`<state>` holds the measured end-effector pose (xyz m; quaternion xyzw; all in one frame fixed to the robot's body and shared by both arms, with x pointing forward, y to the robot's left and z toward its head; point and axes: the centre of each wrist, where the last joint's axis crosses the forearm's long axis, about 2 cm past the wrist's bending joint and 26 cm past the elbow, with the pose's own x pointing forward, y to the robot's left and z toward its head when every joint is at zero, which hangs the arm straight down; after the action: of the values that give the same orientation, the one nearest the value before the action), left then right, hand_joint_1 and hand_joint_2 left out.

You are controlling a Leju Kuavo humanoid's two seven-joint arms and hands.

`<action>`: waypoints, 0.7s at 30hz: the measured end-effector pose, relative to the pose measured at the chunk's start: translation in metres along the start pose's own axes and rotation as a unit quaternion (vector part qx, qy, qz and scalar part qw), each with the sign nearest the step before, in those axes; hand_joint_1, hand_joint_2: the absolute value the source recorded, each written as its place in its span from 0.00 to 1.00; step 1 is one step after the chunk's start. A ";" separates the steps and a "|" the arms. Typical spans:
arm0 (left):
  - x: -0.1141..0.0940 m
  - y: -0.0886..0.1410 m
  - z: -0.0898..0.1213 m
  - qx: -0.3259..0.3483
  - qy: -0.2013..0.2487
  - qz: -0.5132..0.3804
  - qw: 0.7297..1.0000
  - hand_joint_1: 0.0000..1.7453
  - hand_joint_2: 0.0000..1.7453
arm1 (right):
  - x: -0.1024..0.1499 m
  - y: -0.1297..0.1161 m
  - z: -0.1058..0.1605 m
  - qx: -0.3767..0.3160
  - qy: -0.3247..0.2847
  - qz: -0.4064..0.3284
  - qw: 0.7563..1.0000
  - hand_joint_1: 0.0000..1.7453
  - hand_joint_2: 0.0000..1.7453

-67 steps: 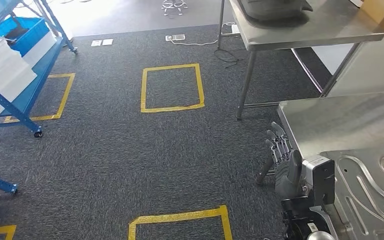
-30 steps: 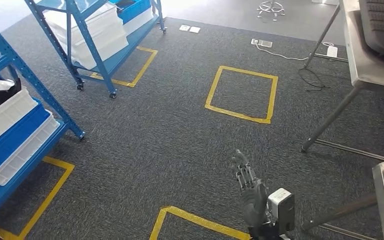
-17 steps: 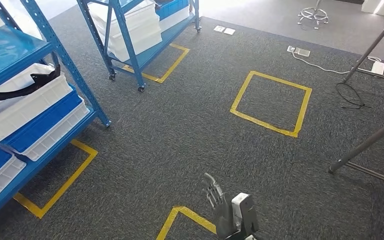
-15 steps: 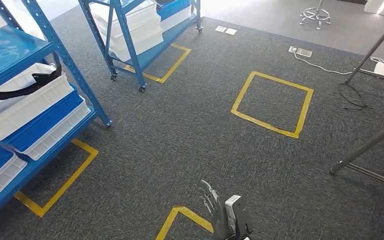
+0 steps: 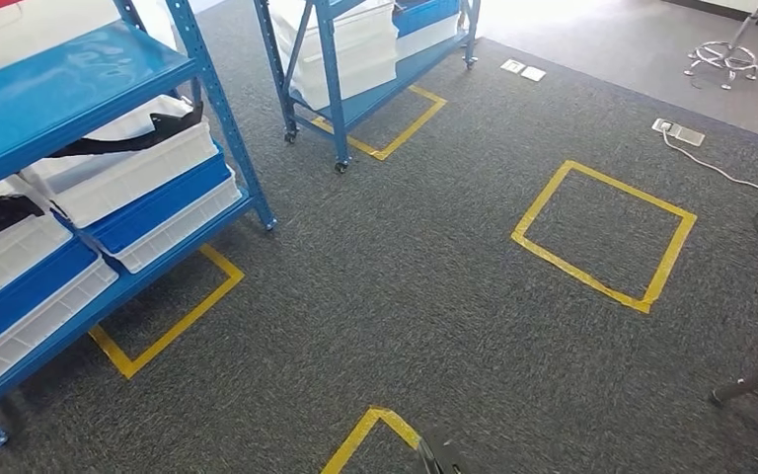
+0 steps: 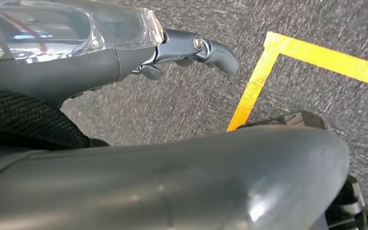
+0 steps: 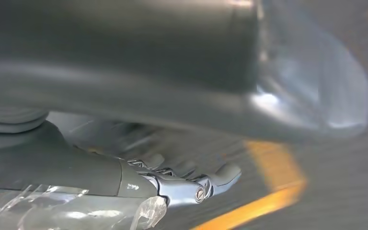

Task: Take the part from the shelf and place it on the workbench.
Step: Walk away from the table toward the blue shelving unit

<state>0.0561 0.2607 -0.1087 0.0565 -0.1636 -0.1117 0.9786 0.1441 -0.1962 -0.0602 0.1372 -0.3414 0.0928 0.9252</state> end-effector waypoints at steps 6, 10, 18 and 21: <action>0.004 -0.002 0.000 -0.005 -0.036 -0.031 0.999 0.00 0.00 | -0.060 -0.013 0.015 -0.055 0.319 0.130 0.937 0.00 0.00; 0.006 -0.002 -0.001 -0.006 -0.037 -0.040 0.998 0.00 0.00 | -0.073 -0.013 0.019 -0.046 0.368 0.160 0.915 0.00 0.00; 0.012 -0.002 -0.001 -0.006 -0.031 -0.061 0.998 0.00 0.00 | -0.078 -0.009 0.019 -0.047 0.360 0.198 0.911 0.00 0.00; 0.014 -0.002 -0.002 -0.006 -0.034 -0.064 0.997 0.00 0.00 | -0.081 -0.011 0.020 -0.055 0.350 0.209 0.912 0.00 0.00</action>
<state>0.0694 0.2556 -0.1063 0.0571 -0.1921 -0.1766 0.9637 0.0740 -0.2195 -0.1007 -0.0297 -0.0211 0.3067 0.9511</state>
